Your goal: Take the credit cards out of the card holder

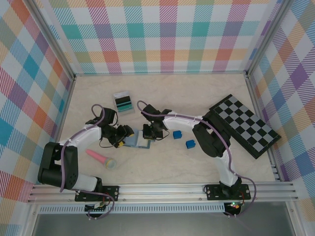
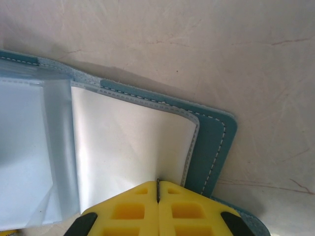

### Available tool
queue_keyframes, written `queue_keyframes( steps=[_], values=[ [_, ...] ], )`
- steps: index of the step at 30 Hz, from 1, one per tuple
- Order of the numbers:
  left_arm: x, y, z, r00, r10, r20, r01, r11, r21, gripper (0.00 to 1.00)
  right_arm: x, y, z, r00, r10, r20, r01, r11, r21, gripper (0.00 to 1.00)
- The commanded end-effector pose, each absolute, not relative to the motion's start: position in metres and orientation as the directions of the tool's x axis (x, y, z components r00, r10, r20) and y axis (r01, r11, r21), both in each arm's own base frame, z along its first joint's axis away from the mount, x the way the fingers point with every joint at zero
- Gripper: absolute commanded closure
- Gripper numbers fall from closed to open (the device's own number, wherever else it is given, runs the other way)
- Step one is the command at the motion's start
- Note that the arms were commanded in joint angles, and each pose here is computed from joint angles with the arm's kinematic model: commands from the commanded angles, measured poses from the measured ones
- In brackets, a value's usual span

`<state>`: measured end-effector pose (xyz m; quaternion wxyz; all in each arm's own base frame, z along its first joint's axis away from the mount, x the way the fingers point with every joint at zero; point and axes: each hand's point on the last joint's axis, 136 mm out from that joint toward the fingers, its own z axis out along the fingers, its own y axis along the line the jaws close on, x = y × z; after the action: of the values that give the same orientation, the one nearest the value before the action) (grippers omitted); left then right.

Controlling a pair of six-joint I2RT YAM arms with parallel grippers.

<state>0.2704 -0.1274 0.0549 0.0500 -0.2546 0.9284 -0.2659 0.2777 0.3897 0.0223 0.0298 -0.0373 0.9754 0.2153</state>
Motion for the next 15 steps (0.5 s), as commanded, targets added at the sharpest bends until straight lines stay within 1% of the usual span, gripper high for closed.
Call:
queue_keyframes(
  steps=[1,7,13,15],
  values=[
    [0.279,-0.134,0.065,-0.872,-0.487,0.049,-0.425,0.704,-0.569,0.40,0.274,0.381,-0.003,-0.996,-0.077,-0.042,-0.087,0.924,0.373,0.94],
    [0.281,-0.141,0.072,-0.880,-0.472,0.047,-0.399,0.684,-0.611,0.50,0.273,0.382,-0.004,-0.996,-0.079,-0.036,-0.086,0.923,0.376,0.94],
    [0.284,-0.152,0.070,-0.883,-0.462,0.081,-0.394,0.636,-0.663,0.51,0.273,0.382,-0.004,-0.996,-0.077,-0.033,-0.084,0.921,0.381,0.94],
    [0.286,-0.156,0.069,-0.883,-0.460,0.089,-0.393,0.623,-0.676,0.53,0.273,0.384,-0.001,-0.997,-0.077,-0.029,-0.082,0.913,0.399,0.94]
  ],
)
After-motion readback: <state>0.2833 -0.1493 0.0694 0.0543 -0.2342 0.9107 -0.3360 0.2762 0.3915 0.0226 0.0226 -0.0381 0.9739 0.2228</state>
